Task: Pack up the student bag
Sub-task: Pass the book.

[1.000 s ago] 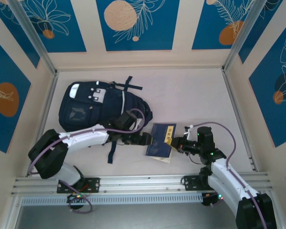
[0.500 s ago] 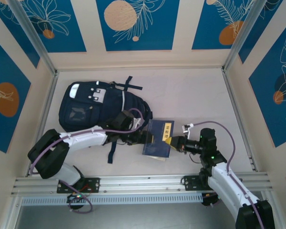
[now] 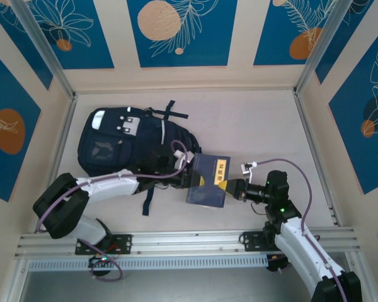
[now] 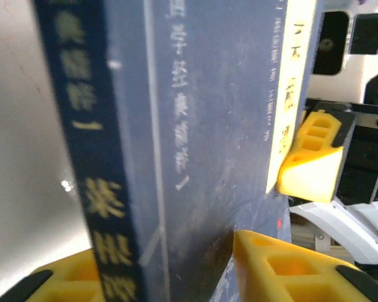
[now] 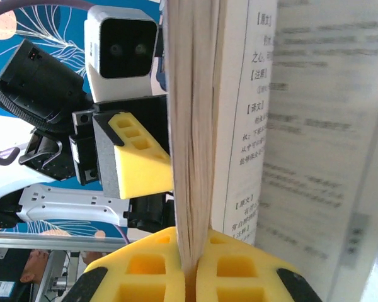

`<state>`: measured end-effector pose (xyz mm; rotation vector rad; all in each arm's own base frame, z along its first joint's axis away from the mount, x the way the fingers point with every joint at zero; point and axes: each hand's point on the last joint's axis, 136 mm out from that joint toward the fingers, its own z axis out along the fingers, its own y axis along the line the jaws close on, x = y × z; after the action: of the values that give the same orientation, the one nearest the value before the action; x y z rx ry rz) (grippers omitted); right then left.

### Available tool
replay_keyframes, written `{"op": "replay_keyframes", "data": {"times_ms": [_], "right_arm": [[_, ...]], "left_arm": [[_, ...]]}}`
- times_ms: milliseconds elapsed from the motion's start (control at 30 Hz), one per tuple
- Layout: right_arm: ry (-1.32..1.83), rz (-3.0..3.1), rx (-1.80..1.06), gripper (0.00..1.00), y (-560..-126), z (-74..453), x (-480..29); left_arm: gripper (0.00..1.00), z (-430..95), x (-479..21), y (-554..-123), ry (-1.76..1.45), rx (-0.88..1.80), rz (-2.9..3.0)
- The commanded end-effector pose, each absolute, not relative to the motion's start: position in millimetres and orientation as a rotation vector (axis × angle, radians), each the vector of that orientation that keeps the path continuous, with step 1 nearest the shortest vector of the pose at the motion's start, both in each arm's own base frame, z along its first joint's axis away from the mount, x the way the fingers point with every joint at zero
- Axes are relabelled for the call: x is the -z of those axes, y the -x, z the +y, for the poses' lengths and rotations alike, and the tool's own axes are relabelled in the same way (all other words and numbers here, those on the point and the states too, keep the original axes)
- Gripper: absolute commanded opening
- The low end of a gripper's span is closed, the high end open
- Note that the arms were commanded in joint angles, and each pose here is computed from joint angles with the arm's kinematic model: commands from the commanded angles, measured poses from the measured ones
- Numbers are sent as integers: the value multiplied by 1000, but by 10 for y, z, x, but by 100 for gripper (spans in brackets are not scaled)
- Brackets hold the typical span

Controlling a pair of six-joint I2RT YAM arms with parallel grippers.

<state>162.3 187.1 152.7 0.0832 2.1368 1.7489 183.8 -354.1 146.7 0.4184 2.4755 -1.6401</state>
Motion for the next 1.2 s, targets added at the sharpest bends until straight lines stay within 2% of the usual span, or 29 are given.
{"op": "replay_keyframes", "data": {"times_ms": [0, 67, 133, 300, 367, 433, 633, 800, 1033, 1167], "right_arm": [[-45, 2133, -1749, 0, -1588, 1888, -1556], [-67, 2142, -1730, 0, -1612, 1875, -1538], [-110, 2154, -1692, 10, -1650, 1846, -1502], [-229, 2158, -1608, 55, -1722, 1752, -1425], [-290, 2141, -1608, 67, -1739, 1725, -1395], [-325, 2092, -1636, 74, -1743, 1723, -1423], [-383, 1893, -1665, 85, -1734, 1749, -1611], [-393, 1837, -1647, 90, -1701, 1808, -1709], [-381, 1846, -1657, 92, -1719, 1956, -1888], [-367, 1845, -1664, 92, -1770, 2071, -2043]], "left_arm": [[24, -3560, -1669, -1790, -477, 1722, 2368], [11, -3549, -1685, -1786, -480, 1721, 2359], [0, -3528, -1722, -1782, -480, 1716, 2339], [0, -3453, -1844, -1793, -464, 1681, 2291], [0, -3422, -1922, -1799, -454, 1674, 2261], [0, -3386, -2004, -1809, -436, 1666, 2229], [0, -3152, -2214, -1979, -147, 1640, 2089], [0, -2875, -2409, -2134, 111, 1584, 1958], [0, -2317, -2511, -2321, 578, 1531, 1687], [0, -2252, -2567, -2327, 630, 1524, 1660]]}}
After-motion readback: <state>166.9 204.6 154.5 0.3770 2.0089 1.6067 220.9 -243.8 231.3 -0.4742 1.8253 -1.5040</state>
